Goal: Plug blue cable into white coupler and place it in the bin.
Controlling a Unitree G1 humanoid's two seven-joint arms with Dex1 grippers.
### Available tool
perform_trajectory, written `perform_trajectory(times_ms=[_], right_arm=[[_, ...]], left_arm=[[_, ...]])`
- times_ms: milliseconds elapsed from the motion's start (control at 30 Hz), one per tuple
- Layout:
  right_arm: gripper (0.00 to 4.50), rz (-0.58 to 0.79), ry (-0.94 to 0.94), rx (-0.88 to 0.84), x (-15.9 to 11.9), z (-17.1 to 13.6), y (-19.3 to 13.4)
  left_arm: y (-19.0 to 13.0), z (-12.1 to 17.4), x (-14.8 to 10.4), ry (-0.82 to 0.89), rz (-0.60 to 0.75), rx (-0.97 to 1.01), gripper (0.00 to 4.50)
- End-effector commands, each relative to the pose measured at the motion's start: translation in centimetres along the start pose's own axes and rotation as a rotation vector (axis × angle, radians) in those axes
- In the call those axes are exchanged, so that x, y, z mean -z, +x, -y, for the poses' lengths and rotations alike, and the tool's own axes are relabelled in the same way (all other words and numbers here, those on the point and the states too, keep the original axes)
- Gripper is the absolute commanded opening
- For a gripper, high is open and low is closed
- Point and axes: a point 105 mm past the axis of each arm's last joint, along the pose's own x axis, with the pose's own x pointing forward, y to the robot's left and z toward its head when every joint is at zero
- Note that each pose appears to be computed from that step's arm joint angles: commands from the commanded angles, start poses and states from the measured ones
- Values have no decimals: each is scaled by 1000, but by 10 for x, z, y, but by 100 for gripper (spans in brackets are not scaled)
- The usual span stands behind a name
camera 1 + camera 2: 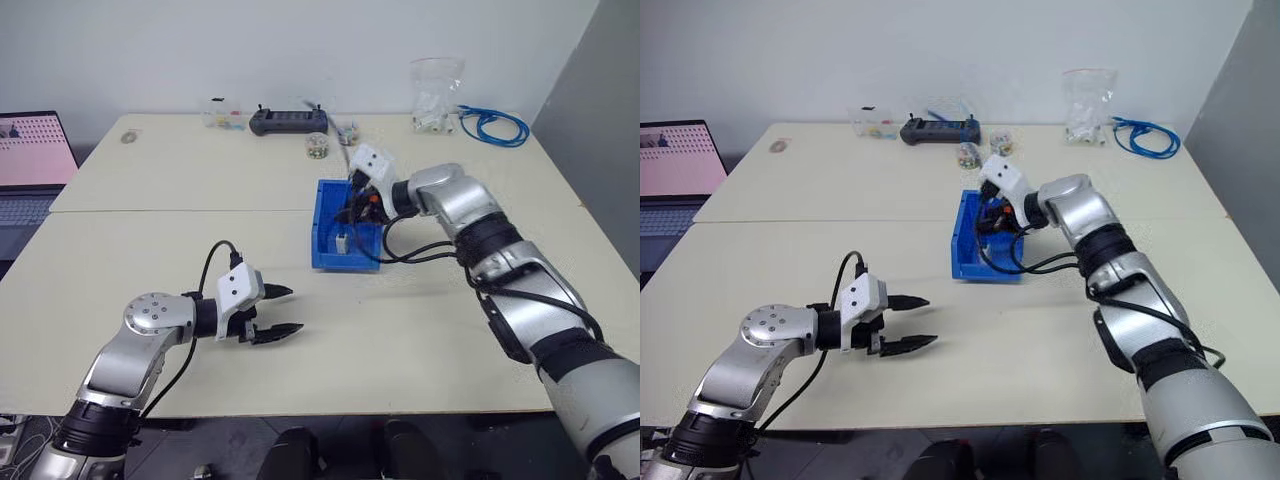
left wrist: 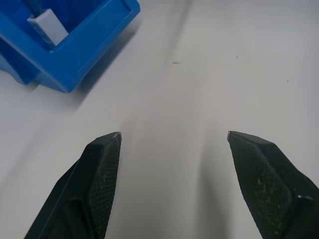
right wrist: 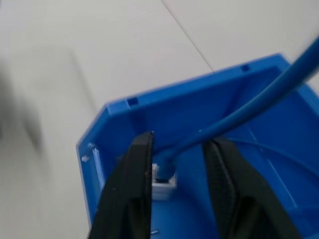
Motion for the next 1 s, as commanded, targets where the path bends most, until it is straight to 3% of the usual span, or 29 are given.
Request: perform_trajectory(times_ms=[33,267,433,600,733,1000], right_arm=[[277,20,-119,14,-22,7,-7],[449,250,-76,4,-55,18,-44],[449,376,-19,-18,-42,7,-77],[449,449,115,-13,0,-40,-103],[449,464,227,-2,26,-78,-115],[449,392,311,153,57,-72,-123]], left_arm=[[4,0,-6,36,34,5,355],[-1,-11,-7,-2,68,-79,355],[-15,-37,-12,-17,86,-223,355],[-35,-67,-22,-31,97,-388,355],[-43,-72,-26,-42,87,-411,355],[-38,-73,-31,-58,60,-367,355]])
